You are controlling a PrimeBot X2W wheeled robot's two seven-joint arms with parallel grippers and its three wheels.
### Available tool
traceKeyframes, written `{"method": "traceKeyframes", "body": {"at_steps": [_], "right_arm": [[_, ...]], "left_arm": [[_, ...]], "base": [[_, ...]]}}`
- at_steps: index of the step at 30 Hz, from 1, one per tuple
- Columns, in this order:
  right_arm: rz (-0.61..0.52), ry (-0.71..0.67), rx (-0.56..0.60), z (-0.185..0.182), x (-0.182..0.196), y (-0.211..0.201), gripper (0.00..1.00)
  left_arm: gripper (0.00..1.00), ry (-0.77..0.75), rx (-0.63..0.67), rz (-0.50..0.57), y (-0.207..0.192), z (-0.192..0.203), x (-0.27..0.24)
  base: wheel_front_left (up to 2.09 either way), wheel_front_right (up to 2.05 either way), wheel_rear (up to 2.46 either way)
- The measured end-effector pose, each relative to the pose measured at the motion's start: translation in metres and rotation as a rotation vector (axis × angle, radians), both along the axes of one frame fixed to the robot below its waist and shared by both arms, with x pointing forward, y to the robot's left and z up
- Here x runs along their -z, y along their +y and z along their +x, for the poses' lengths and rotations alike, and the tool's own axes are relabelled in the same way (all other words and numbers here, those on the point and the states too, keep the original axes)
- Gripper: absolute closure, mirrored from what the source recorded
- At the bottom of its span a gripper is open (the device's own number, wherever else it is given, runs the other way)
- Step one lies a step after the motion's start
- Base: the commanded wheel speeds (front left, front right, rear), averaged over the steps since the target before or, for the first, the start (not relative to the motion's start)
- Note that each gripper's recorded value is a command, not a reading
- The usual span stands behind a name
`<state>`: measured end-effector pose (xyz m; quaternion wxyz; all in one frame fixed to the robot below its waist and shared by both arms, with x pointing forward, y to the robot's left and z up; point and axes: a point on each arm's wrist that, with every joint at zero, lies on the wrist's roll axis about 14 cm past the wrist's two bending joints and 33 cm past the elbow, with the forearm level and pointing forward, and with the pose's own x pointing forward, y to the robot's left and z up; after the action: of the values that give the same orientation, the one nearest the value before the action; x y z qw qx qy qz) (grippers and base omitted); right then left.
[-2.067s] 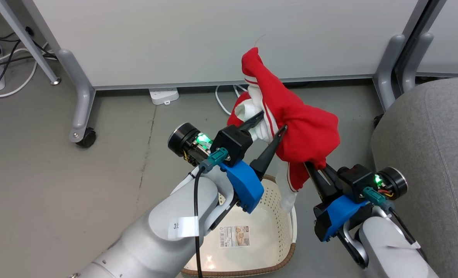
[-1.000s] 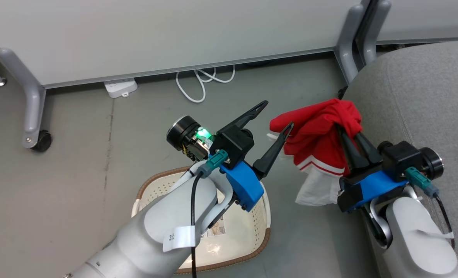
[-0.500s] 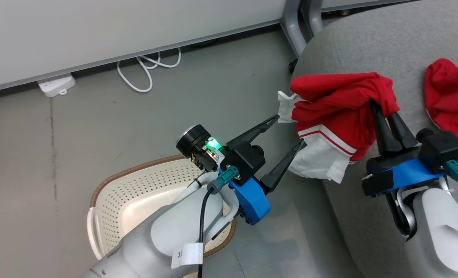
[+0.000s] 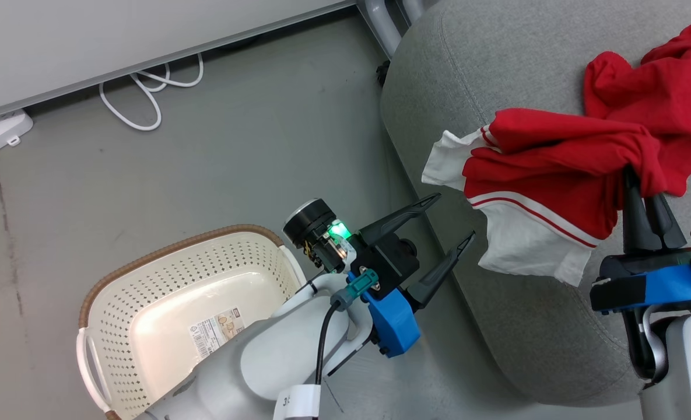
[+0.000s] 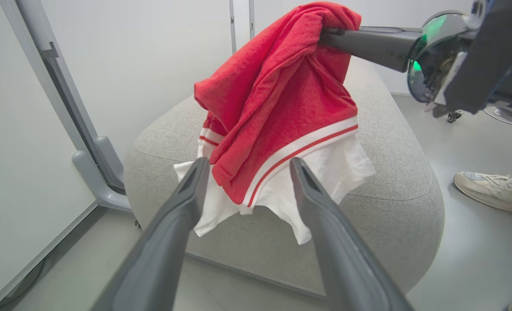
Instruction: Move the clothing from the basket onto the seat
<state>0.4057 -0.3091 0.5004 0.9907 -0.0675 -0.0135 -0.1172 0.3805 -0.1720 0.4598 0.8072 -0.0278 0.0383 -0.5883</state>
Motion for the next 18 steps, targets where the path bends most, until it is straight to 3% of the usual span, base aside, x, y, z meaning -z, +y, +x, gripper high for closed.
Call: {"method": "traceKeyframes", "body": {"at_steps": [10, 18], "right_arm": [[0.002, 0.026, 0.024, -0.005, 0.010, -0.003, 1.00], [-0.040, -0.020, -0.034, 0.023, -0.006, 0.007, 1.00]], "left_arm": [[0.00, 0.015, 0.019, -0.018, -0.006, -0.002, 0.003], [0.00, 0.011, -0.003, -0.034, -0.003, 0.008, 0.004]], "base": [[0.00, 0.00, 0.00], [0.00, 0.00, 0.00]]}}
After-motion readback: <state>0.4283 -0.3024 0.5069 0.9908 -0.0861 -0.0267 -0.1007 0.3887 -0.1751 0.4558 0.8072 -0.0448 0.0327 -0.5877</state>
